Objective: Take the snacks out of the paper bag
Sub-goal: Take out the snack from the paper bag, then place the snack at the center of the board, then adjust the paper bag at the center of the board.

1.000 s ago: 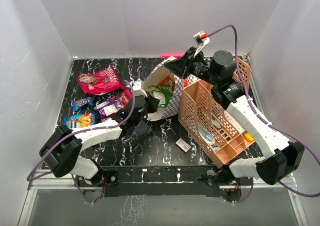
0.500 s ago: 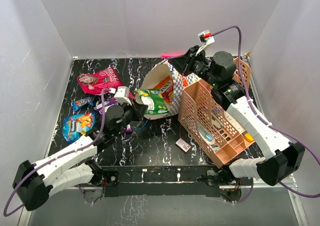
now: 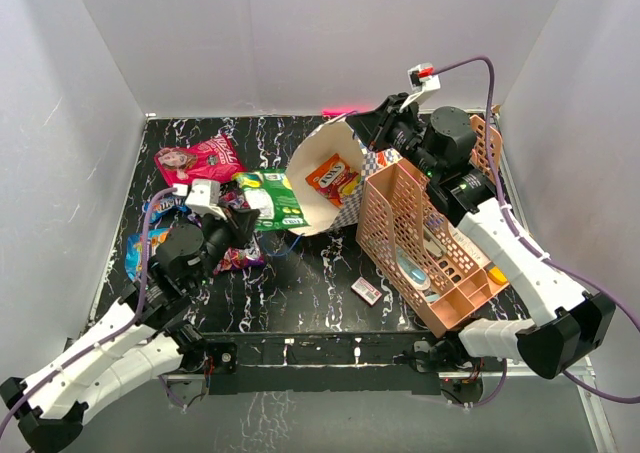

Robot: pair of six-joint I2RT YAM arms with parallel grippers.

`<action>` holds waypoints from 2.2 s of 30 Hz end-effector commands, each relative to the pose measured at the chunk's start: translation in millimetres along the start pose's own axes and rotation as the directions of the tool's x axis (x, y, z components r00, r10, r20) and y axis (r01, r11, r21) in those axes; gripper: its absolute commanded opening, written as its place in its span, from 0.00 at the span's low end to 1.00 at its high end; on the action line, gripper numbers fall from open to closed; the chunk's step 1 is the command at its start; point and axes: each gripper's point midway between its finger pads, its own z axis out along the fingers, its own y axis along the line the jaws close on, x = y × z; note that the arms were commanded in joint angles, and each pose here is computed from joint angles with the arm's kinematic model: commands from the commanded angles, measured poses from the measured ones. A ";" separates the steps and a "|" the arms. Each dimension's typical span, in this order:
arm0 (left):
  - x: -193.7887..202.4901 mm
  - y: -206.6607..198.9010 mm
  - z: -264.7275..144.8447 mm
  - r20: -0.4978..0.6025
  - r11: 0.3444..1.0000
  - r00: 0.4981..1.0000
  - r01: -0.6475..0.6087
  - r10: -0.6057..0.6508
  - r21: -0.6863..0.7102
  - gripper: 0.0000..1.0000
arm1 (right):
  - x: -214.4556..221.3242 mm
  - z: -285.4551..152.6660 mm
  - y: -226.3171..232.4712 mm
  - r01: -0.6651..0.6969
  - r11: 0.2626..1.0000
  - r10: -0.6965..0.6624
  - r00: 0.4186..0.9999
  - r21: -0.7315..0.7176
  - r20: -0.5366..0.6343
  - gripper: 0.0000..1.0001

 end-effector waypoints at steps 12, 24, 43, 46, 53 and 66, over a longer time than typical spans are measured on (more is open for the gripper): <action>-80.2 103.4 1.1 -0.052 0.692 0.926 -0.316 0.374 -0.650 0.00 | -23.9 -12.3 13.3 0.014 0.999 -0.011 0.997 -0.030 0.081 0.08; -27.9 184.5 64.7 -0.046 0.712 0.999 -0.038 0.008 -0.701 0.00 | -24.7 -17.4 20.8 0.027 0.998 -0.023 0.998 -0.061 0.066 0.08; 18.4 207.2 36.9 -0.124 0.648 0.978 0.016 -0.169 -0.762 0.77 | 48.9 -63.5 128.9 -0.159 0.576 -0.154 0.942 -0.802 -0.297 0.08; 10.4 190.2 47.6 -0.125 0.711 0.973 0.050 -0.192 -0.702 0.83 | 50.8 -64.2 127.0 -0.157 0.585 -0.161 0.939 -0.795 -0.304 0.08; 5.4 140.8 64.0 -0.196 0.864 0.967 0.042 -0.161 -0.502 0.83 | 49.4 -28.3 99.7 -0.076 0.759 -0.129 0.956 -0.647 -0.264 0.08; -39.7 59.6 50.9 -0.200 0.991 0.979 -0.057 0.031 -0.125 0.82 | 29.8 17.5 51.0 -0.040 0.939 -0.025 0.983 -0.343 -0.183 0.08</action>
